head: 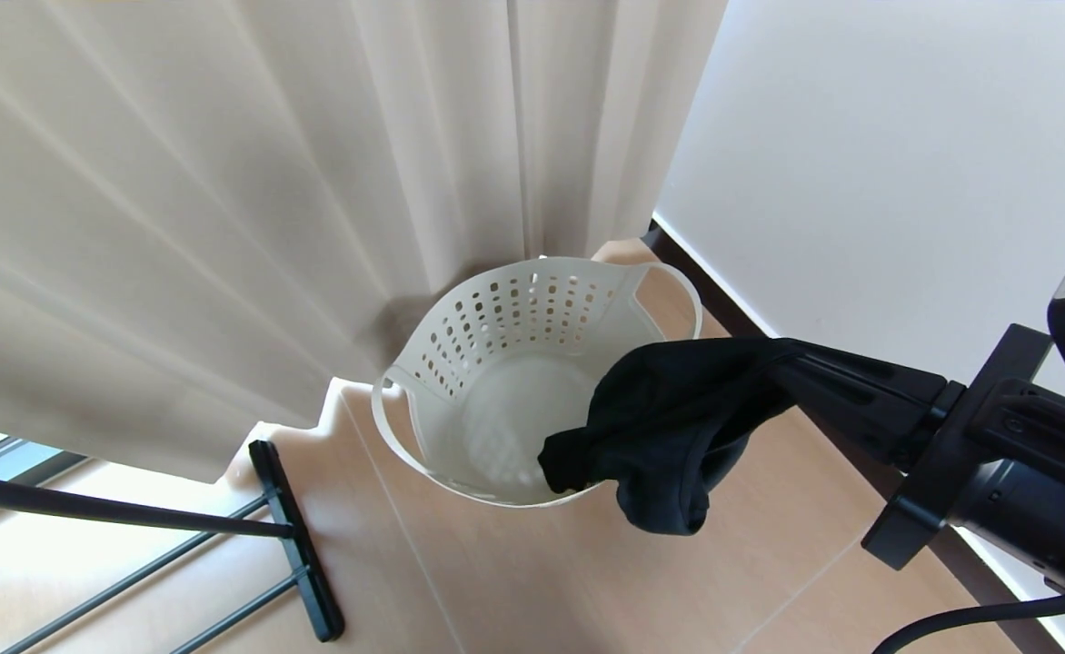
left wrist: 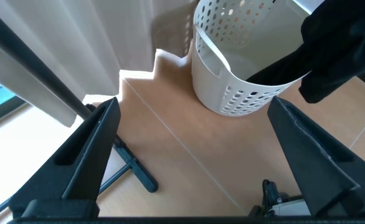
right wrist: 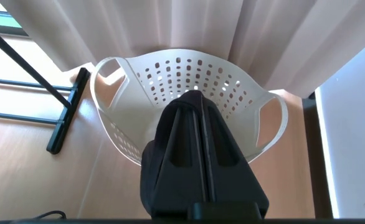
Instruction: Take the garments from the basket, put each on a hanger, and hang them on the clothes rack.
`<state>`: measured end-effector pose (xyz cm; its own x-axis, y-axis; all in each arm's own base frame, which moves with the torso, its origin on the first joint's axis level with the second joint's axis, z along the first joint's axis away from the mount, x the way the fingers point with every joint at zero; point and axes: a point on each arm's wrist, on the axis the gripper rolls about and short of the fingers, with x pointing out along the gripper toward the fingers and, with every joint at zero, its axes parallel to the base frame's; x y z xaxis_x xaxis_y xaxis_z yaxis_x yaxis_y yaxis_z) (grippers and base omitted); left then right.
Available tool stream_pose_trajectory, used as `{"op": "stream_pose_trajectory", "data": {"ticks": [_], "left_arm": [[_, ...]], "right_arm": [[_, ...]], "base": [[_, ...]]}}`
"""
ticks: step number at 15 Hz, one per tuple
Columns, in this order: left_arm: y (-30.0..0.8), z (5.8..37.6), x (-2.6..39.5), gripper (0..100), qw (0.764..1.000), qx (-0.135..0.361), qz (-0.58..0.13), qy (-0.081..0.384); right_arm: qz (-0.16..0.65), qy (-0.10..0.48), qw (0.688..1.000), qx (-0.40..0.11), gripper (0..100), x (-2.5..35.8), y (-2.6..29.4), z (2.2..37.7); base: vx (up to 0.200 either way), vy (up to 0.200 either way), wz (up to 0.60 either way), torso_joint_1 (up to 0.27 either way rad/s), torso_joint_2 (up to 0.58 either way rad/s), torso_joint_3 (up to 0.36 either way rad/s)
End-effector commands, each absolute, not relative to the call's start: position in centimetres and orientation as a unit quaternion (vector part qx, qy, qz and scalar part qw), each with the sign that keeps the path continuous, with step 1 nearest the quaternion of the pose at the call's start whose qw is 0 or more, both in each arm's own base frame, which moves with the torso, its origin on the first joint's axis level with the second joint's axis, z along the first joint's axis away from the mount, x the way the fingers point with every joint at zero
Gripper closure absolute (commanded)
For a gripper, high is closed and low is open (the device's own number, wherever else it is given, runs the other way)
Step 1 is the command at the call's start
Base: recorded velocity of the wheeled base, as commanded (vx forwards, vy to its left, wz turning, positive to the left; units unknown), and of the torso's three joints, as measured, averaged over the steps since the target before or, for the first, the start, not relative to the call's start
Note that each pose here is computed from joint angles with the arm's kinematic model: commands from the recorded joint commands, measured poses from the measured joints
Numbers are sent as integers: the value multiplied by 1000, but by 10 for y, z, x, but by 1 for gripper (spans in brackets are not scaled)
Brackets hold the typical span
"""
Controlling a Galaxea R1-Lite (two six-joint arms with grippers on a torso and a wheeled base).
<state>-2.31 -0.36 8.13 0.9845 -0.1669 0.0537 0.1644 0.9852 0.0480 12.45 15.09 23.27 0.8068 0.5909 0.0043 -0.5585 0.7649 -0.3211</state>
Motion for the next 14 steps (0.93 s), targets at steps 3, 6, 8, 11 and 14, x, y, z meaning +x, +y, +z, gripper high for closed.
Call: {"op": "stream_pose_trajectory", "data": {"ticks": [3, 6, 8, 11, 14], "left_arm": [[-4, 81, -23, 0, 996, 22, -84, -29], [-4, 81, -23, 0, 996, 22, -84, -29], [-4, 81, -23, 0, 996, 21, -84, -29], [-4, 81, -23, 0, 996, 21, -84, -29], [-4, 81, -23, 0, 996, 21, -84, -29]], "right_arm": [[307, -41, 937, -162, 100, 129, 156, 227], [303, -41, 939, -160, 100, 131, 155, 228], [302, -39, 939, -162, 100, 135, 151, 226], [306, -39, 938, -161, 100, 135, 151, 226], [306, -39, 938, -161, 100, 135, 151, 226]], "base": [[0, 0, 0, 5, 4, 206], [0, 0, 0, 4, 2, 207], [0, 0, 0, 0, -2, 207], [0, 0, 0, 1, 6, 207], [0, 0, 0, 9, -69, 128]]}}
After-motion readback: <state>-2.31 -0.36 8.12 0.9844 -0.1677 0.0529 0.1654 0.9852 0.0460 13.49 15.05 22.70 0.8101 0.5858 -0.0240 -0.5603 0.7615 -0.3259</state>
